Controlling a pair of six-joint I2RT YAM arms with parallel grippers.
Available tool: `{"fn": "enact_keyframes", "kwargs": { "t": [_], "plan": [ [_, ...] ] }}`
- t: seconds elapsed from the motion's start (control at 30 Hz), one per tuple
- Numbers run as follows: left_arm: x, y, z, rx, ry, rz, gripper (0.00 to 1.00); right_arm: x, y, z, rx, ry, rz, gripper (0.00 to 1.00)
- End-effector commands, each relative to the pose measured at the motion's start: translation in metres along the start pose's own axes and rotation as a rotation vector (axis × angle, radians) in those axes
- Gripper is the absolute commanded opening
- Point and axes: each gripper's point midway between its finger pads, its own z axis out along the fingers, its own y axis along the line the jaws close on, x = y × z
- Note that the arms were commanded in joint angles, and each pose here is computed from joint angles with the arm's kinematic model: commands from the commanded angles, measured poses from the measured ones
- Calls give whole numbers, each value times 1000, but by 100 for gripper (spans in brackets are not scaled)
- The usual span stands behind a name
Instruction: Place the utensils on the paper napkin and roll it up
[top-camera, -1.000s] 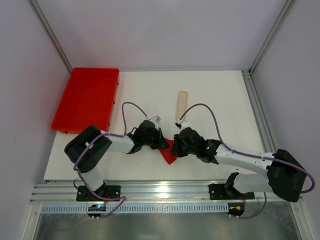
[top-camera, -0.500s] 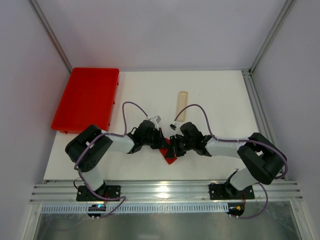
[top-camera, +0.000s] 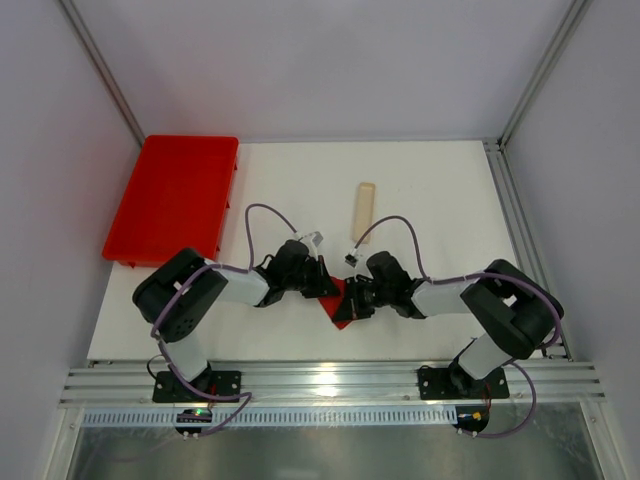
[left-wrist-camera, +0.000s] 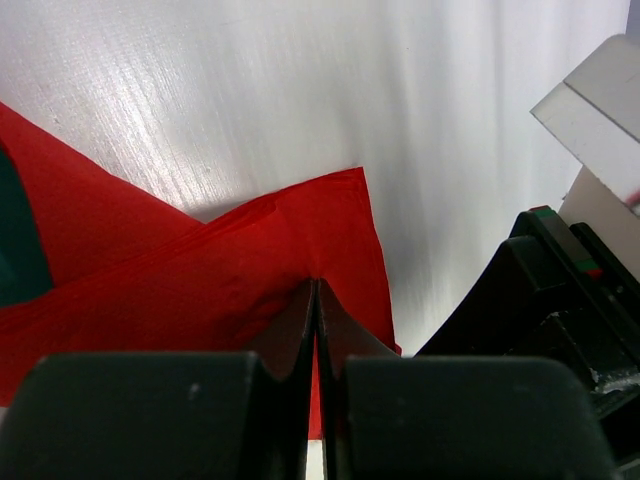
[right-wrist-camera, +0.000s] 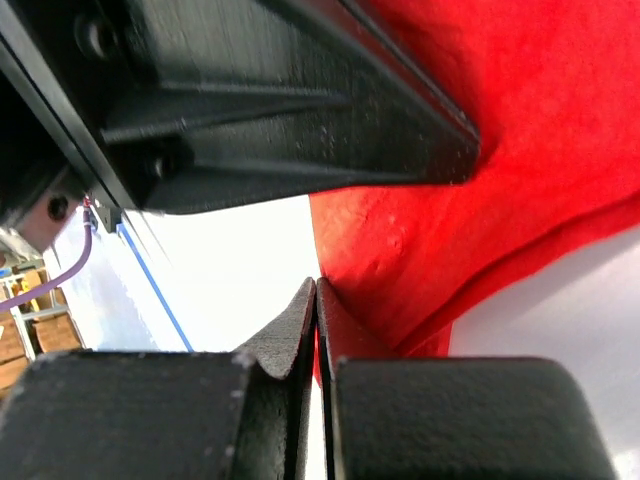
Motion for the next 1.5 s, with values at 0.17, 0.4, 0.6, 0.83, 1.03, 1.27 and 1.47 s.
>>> {"fn": "enact_keyframes", "kwargs": {
  "t": [0.17,0.4,0.6,0.83,1.03,1.27,1.47],
  "plan": [
    [35,54,-4,-166,102,-12,0,11,-5,-7,-3,-35,28,4],
    [36,55,-2,-167,107,-15,0,21,-17,-10,34,-47,58,4],
    [36,56,-1,-166,109,-18,0,29,-29,-15,92,-61,91,4],
    [36,54,-2,-160,109,-19,0,15,-24,-42,180,-155,67,4],
    [34,50,-3,-148,106,-15,0,-8,-15,-77,258,-284,28,21],
    [35,48,-3,-137,111,-19,0,-32,-18,-72,309,-278,-19,52],
    [34,44,-4,-121,115,-16,0,-44,-23,-49,312,-217,-52,57]
  ]
}}
